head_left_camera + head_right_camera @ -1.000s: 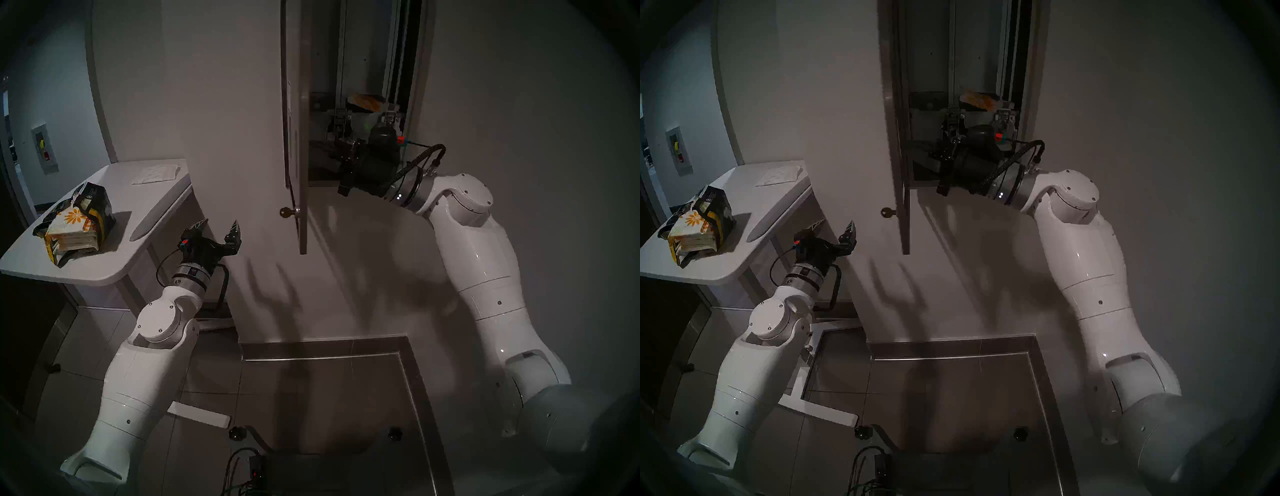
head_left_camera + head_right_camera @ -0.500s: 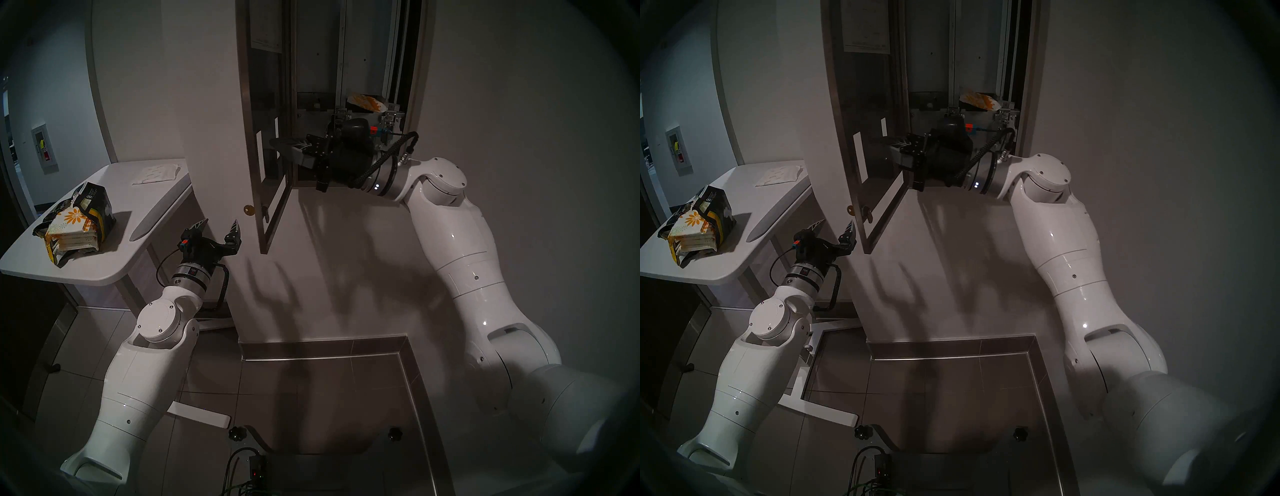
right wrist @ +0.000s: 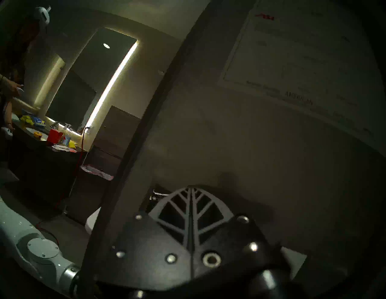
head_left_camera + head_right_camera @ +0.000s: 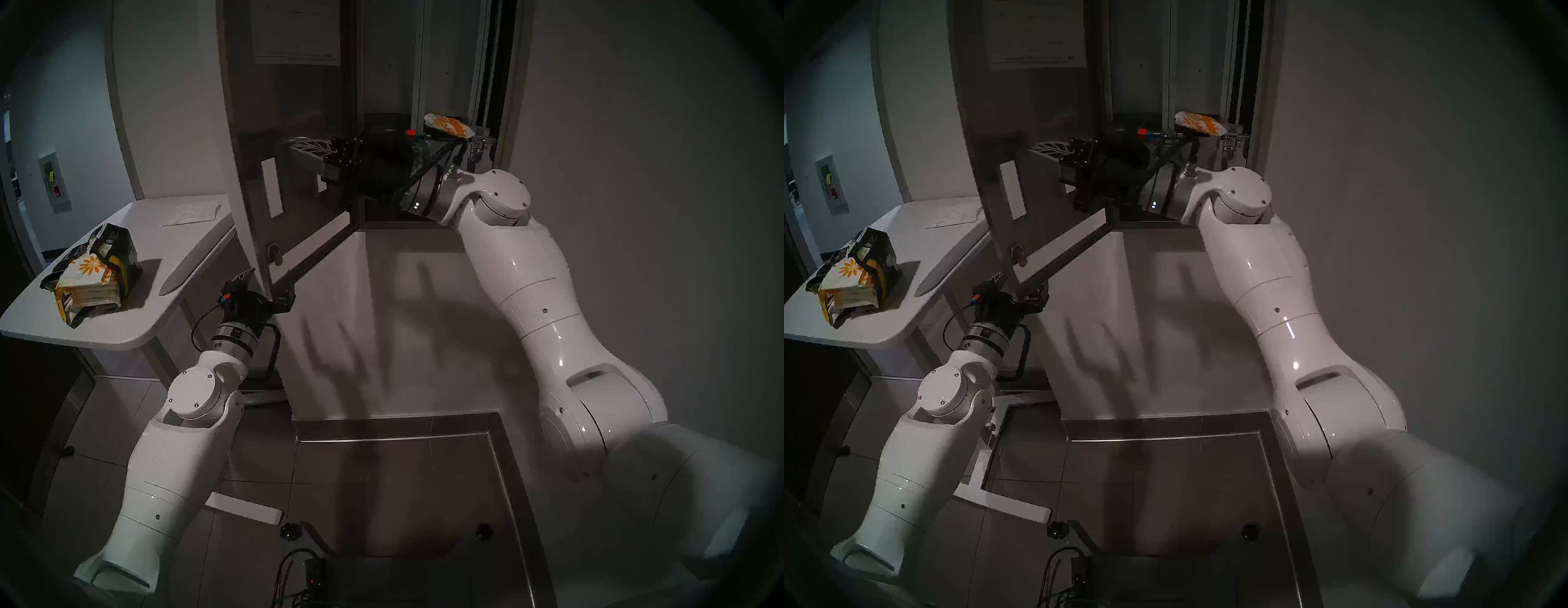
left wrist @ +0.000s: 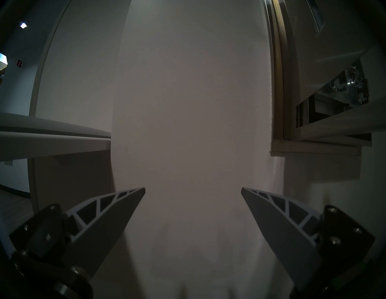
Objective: Open the dispenser door, put the pads inside, close the door
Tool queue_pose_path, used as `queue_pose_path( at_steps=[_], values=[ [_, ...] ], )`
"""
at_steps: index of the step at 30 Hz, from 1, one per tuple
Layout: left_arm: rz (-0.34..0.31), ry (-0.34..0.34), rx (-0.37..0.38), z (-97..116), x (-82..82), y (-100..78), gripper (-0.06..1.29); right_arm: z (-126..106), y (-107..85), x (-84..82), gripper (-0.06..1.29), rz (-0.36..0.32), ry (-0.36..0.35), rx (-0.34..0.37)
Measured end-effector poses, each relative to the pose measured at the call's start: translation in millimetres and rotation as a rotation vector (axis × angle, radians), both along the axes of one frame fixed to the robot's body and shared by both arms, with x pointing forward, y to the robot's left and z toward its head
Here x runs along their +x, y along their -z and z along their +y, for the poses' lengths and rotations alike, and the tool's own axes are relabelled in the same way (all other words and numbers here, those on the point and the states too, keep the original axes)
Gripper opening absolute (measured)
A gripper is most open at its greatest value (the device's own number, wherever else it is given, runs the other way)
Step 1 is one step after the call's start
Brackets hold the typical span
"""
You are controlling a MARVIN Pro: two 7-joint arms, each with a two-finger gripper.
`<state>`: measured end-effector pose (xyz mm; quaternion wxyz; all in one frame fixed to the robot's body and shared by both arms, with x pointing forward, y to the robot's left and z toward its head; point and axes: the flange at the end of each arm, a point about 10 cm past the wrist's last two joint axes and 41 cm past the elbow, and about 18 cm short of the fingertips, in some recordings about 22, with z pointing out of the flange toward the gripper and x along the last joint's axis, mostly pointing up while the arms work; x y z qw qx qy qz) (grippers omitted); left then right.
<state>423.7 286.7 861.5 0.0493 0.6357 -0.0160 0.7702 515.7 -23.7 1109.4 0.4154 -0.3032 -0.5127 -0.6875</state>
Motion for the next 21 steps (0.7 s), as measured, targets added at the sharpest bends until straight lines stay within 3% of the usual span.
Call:
queue_pose_path(
  at_steps=[7, 21],
  values=[
    [0.0, 0.0, 0.0, 0.0, 0.0, 0.0, 1.26, 10.8, -5.0, 9.6, -0.04, -0.024, 0.056, 0.017],
    [0.003, -0.001, 0.001, 0.6, -0.1, 0.7, 1.26, 28.1, -23.0, 39.4, -0.04, -0.059, 0.267, 0.093]
  ],
)
